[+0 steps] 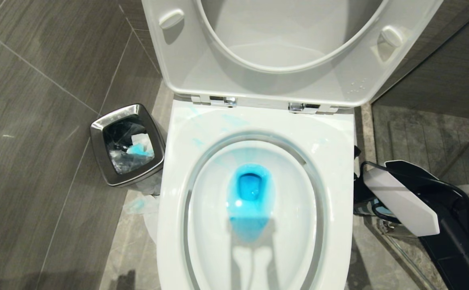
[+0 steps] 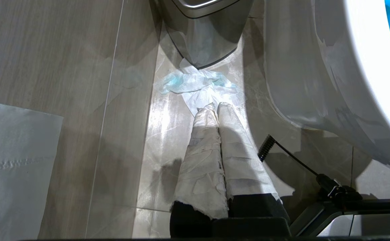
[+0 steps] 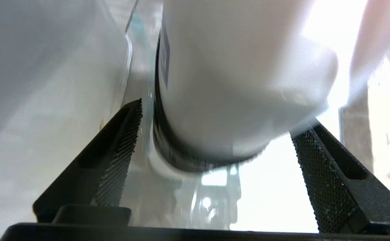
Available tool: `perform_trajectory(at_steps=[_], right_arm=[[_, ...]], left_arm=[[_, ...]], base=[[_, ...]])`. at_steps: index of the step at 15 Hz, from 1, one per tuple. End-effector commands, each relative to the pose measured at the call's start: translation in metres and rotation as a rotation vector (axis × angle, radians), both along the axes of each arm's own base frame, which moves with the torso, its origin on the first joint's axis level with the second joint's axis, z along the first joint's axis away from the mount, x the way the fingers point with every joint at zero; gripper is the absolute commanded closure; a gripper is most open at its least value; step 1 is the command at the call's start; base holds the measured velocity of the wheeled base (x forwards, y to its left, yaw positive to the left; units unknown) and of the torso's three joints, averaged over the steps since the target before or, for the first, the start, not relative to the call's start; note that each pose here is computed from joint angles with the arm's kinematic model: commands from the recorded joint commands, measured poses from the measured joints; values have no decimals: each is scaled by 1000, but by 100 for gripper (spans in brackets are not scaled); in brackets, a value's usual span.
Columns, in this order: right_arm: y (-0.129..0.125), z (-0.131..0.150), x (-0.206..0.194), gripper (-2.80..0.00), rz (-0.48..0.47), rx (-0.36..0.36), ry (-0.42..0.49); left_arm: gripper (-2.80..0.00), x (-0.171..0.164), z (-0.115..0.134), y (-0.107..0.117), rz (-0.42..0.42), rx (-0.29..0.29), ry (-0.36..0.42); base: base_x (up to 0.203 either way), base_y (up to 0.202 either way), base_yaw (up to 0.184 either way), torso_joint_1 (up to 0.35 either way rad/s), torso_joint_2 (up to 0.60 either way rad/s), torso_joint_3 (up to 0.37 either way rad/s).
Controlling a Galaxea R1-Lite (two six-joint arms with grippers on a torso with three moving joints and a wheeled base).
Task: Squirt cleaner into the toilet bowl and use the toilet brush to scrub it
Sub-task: Place the cleaning agent on the floor
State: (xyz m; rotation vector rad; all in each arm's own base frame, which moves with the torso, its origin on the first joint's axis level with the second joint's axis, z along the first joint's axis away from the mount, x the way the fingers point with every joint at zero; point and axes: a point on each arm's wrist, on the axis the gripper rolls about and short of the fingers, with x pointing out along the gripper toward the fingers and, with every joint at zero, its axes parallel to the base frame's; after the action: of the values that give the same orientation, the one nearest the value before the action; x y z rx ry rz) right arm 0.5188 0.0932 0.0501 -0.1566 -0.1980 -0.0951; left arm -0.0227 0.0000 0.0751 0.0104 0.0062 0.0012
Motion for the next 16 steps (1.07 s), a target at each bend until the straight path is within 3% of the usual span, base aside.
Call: perform_trajectory(at_steps=[1, 4, 11, 16], right_arm=[[4, 20, -12, -280, 15, 2, -7], [7, 38, -31, -280, 31, 5, 1], [12, 40, -117, -280, 85, 38, 117], [-5, 77, -190, -280, 89, 62, 141]], left_arm=[[0, 0, 0, 0, 2, -3, 0], [0, 0, 0, 0, 2, -4, -2], [0, 0, 0, 0, 2, -4, -2], [0, 0, 0, 0, 2, -4, -2]], base=[[0, 0, 0, 0, 0, 0], [0, 0, 0, 0, 0, 0], [0, 0, 0, 0, 0, 0], [0, 0, 0, 0, 0, 0]])
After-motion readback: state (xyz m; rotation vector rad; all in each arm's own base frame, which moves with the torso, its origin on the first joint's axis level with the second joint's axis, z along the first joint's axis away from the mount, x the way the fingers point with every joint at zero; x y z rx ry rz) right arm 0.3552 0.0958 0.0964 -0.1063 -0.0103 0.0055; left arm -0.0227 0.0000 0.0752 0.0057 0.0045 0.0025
